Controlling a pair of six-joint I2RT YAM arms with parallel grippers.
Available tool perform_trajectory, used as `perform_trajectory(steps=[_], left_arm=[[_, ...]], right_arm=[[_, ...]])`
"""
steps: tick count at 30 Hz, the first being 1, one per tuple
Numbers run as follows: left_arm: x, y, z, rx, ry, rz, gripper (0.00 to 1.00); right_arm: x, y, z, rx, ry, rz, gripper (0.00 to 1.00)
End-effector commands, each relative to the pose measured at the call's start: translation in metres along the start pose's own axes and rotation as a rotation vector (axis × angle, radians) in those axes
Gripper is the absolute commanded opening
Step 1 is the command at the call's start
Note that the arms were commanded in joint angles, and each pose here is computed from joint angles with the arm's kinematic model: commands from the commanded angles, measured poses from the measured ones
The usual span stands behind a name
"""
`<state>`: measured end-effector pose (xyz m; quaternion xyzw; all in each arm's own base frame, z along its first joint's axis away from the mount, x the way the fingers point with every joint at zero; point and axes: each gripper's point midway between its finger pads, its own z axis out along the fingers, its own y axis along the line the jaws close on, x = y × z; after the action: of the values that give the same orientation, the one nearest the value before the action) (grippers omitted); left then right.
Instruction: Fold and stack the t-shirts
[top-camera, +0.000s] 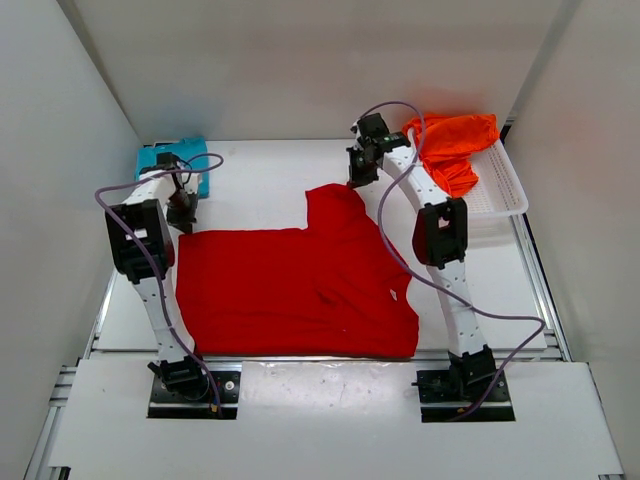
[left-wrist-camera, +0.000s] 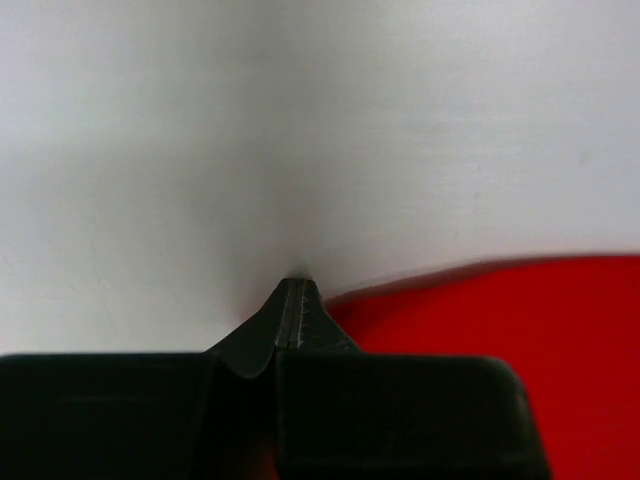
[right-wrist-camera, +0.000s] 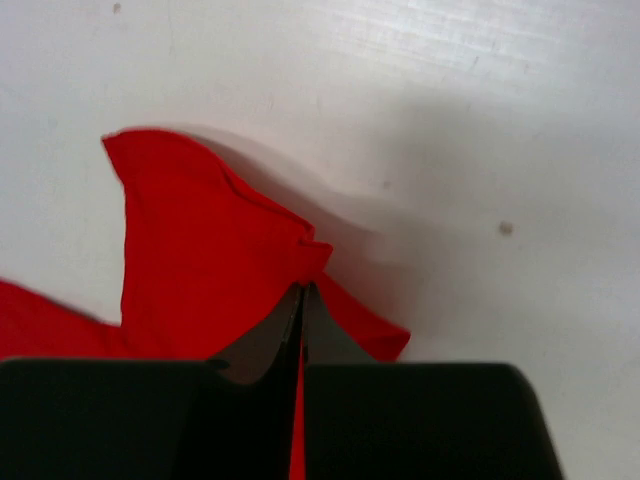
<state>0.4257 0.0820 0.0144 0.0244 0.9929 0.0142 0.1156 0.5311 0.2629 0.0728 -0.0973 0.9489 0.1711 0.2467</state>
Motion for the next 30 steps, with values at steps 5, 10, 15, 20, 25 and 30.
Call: perform_trajectory(steps=[5,10,15,20,25,30], left_arm=[[0.016,-0.010,-0.041,-0.082,-0.049,0.206,0.00],[0.035,-0.015,-0.065,-0.208,-0.075,0.383,0.00],[0.047,-0.002,-0.080,-0.306,-0.076,0.431,0.00],[0.061,0.001,-0.083,-0.320,-0.052,0.462,0.00],[0.083,0.011,-0.078,-0.380,-0.007,0.516,0.00],[0.064,0.020,-0.079,-0.358,-0.073,0.418,0.00]], right_arm=[[0.036,0.043,-0.100,-0.155,0.072,-0.028,0.00],[0.082,0.048,-0.130,-0.202,0.159,-0.041,0.01],[0.114,0.029,-0.168,-0.197,0.179,-0.018,0.00],[0.156,0.032,-0.187,-0.238,0.223,-0.045,0.00],[0.199,0.034,-0.191,-0.228,0.304,-0.056,0.00],[0.204,0.025,-0.195,-0.207,0.289,-0.020,0.00]])
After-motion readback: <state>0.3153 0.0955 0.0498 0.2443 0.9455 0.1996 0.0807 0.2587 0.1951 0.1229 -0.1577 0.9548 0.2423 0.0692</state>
